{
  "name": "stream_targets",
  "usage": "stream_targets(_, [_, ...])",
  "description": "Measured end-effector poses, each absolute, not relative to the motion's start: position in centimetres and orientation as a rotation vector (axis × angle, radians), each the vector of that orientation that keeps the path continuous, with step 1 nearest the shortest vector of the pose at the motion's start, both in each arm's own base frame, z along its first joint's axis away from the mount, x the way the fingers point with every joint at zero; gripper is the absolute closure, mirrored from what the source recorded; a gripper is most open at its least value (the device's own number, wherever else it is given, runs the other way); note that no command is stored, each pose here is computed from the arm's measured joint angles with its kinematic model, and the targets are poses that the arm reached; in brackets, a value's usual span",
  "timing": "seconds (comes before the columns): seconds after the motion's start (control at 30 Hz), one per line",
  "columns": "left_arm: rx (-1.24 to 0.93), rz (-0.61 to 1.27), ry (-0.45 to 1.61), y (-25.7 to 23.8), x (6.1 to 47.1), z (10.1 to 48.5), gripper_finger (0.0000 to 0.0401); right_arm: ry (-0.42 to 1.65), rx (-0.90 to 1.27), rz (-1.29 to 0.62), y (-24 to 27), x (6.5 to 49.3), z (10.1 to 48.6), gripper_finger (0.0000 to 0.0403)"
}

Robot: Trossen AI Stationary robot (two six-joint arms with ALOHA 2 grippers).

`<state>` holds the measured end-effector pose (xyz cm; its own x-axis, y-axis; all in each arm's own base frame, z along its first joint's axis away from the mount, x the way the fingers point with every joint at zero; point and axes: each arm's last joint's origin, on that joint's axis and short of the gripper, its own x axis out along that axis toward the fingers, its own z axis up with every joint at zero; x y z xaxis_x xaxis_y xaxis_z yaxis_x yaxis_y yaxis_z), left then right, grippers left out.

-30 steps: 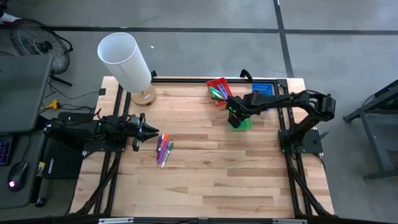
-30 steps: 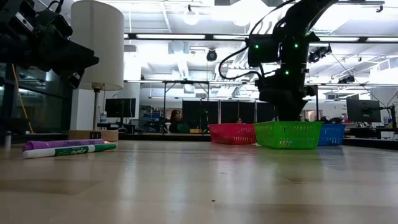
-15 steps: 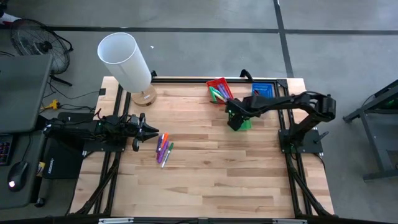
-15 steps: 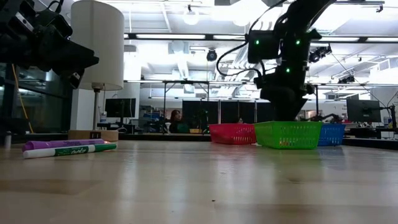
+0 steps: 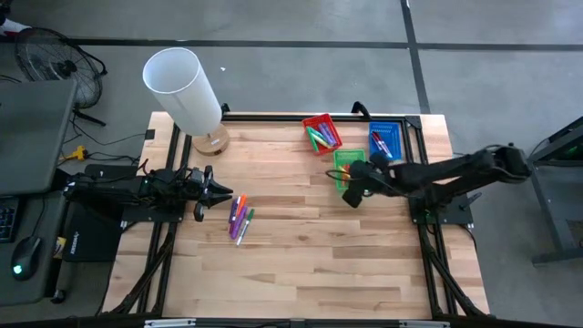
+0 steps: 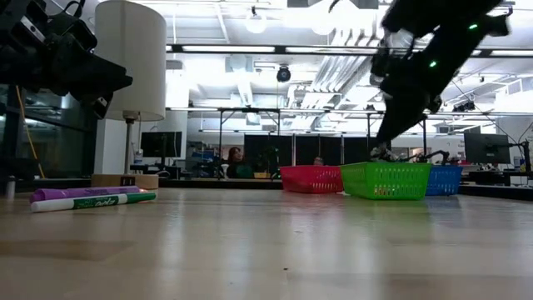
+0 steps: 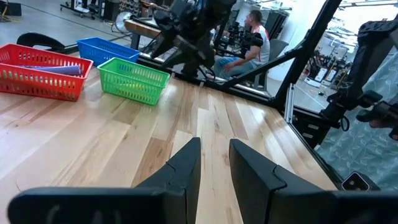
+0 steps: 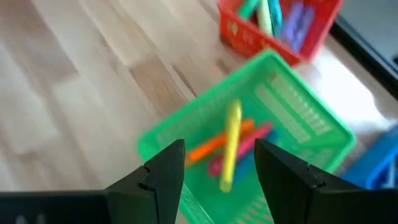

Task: Pick & Place Markers
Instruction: Put the purple pen in the green bin

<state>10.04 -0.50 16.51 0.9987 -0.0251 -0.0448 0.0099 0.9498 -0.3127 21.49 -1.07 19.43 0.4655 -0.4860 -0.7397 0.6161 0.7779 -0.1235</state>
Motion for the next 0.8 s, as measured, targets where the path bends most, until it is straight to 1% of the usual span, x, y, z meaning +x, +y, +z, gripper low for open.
stream_targets(0.13, [-0.318, -0.018, 0.048, -0.5, 10.0, 16.5, 0.0318, 0.714, 0.137, -0.608, 0.1, 20.5, 19.9, 0.0221])
stream_targets(0.3, [-0.318, -0.018, 0.048, -0.5, 10.0, 16.5, 0.0318, 0.593, 0.09, -0.508, 1.1, 19.8, 20.4, 0.0221])
stream_targets(0.5, [-0.318, -0.018, 0.048, -0.5, 10.0, 16.5, 0.0318, 0.547, 0.026, -0.444, 1.8, 19.6, 21.0, 0.0221])
stream_targets(0.67, [-0.329, -0.017, 0.042, -0.5, 10.0, 16.6, 0.0318, 0.511, 0.025, -0.432, 1.8, 19.8, 21.4, 0.0221])
stream_targets(0.8, [-0.36, -0.016, -0.063, -0.4, 10.0, 17.6, 0.0318, 0.505, 0.033, -0.434, 1.8, 19.9, 21.4, 0.0221])
